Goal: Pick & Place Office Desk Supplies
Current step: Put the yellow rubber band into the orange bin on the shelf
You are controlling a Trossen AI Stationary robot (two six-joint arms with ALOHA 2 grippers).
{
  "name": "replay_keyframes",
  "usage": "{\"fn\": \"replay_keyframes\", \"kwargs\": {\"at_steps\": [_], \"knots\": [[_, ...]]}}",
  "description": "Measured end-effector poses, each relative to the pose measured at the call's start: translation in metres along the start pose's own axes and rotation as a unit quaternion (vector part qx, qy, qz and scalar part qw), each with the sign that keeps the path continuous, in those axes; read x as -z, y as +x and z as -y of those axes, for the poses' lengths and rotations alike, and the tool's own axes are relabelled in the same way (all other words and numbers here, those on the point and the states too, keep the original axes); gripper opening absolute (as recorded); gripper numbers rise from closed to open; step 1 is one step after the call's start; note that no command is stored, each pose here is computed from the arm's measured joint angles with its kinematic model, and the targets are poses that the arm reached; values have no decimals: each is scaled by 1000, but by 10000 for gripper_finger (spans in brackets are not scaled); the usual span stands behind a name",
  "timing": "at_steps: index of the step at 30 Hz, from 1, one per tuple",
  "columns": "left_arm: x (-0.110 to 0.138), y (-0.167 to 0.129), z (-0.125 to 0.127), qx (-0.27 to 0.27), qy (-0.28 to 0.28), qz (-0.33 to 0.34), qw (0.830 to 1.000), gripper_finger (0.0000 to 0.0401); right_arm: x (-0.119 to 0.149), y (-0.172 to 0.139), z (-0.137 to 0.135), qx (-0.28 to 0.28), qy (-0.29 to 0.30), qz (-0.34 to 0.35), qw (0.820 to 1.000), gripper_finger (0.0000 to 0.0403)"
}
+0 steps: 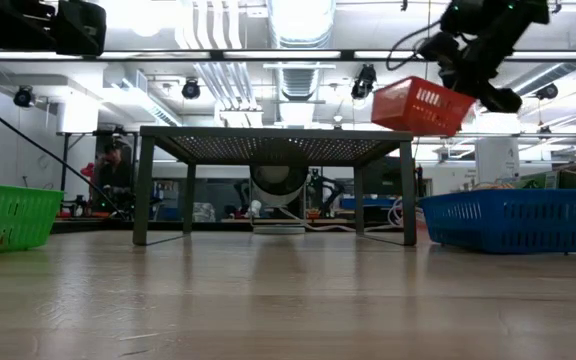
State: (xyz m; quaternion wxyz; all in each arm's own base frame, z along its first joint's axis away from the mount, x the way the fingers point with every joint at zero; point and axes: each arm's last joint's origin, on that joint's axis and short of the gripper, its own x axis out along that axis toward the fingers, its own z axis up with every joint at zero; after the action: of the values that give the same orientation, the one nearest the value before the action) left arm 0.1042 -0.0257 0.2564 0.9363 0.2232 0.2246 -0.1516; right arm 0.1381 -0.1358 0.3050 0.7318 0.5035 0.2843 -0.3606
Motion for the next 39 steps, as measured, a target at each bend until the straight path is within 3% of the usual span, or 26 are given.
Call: {"fn": "replay_keyframes", "kwargs": {"at_steps": [8,14,19,25,31,39], "knots": [[0,0,0,0,0,-1,1000,209,-16,5,-45,39,-32,-42,998,8],[1,0,0,3,2,-4,1000,209,-20,19,-71,56,1,-52,997,8],[3,0,2,20,2,-13,1000,209,-7,35,-88,70,29,-61,995,8],[5,0,3,31,2,-23,999,209,12,41,-109,76,15,-38,996,8],[7,0,4,38,1,-30,999,209,25,42,-118,69,64,-33,995,8],[7,0,5,39,0,-31,999,209,42,48,-128,74,76,-38,994,8]]}}
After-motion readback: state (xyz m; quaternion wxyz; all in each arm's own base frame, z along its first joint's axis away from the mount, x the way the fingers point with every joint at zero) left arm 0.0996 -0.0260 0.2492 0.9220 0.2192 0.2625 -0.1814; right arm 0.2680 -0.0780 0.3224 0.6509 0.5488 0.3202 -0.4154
